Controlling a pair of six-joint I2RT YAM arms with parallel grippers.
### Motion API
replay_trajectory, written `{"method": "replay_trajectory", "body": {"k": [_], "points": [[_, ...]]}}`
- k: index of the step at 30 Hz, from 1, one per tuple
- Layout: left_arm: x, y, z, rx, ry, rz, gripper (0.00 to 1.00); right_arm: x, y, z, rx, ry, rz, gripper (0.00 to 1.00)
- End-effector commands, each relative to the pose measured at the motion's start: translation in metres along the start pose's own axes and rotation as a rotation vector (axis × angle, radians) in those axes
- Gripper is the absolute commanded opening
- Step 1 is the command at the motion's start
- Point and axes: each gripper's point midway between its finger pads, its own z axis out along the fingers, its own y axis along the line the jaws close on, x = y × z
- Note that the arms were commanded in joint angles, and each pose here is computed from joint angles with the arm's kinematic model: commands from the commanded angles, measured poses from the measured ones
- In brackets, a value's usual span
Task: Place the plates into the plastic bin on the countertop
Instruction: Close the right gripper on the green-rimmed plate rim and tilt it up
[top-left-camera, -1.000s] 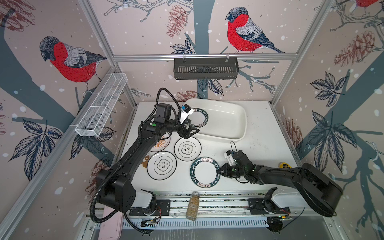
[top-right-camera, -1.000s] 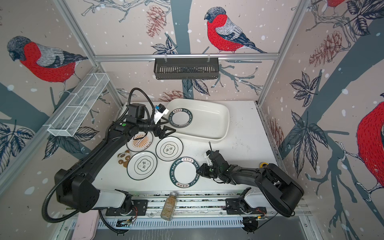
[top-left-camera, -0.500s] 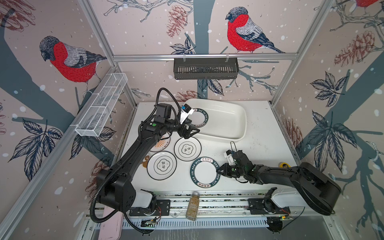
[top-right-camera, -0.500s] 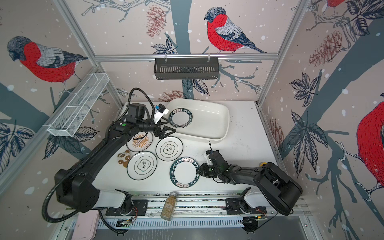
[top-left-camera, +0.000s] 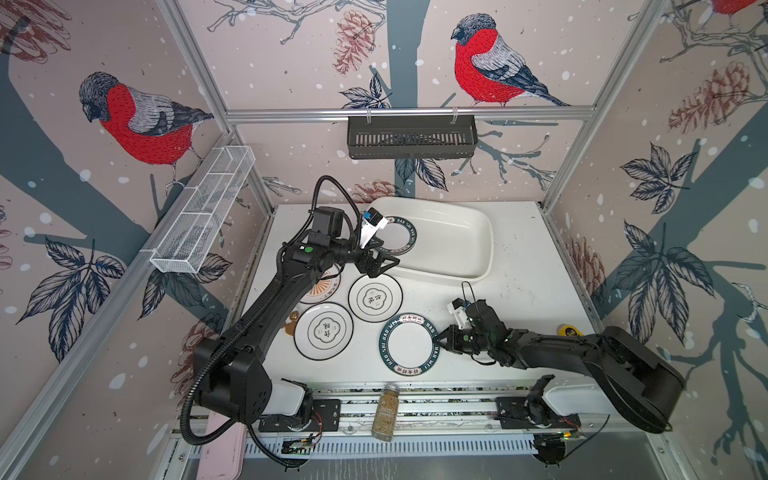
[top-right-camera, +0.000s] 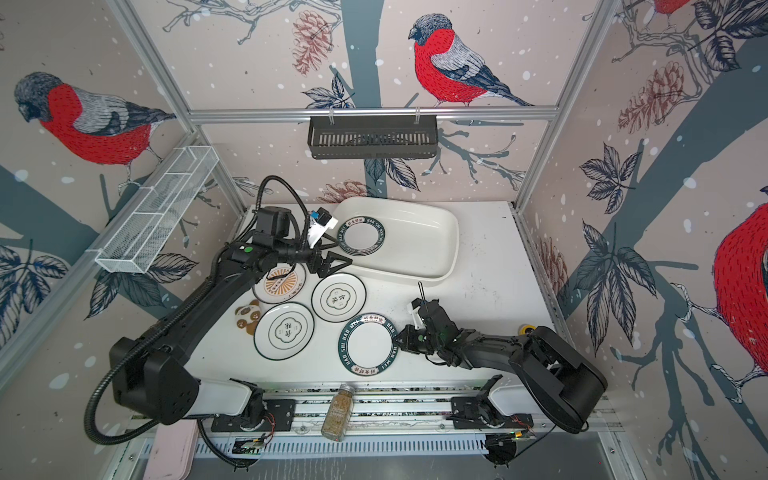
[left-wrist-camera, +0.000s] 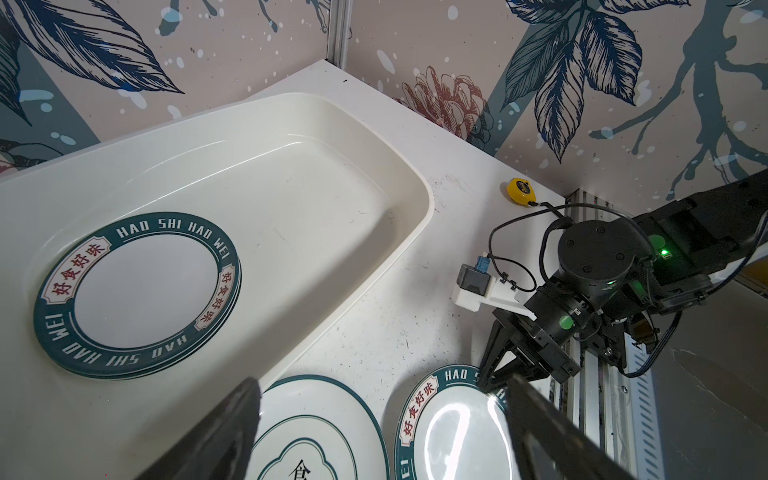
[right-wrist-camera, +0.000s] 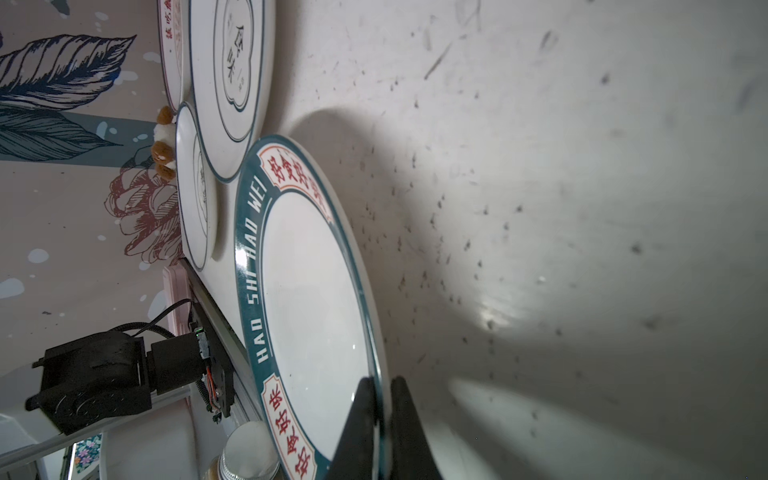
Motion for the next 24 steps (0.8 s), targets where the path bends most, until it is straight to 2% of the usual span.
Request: {"method": "replay_trajectory", "body": {"k": [1,4,24], "points": [[-0.004,-0.003,0.0,0.012,-0.013,0.018,0.91,0.0,-0.005,-0.003,0.029,-0.007,-0.025,0.08],[-0.007,-0.001,0.001,0.011,-0.013,0.015,0.91,-0.003,-0.002,-0.008,0.017,-0.027,-0.035,0.04],[-0.008,-0.004,-0.002,0.011,-0.021,0.023,0.91,-0.015,0.014,-0.032,-0.107,-0.066,-0.044,0.01]]}}
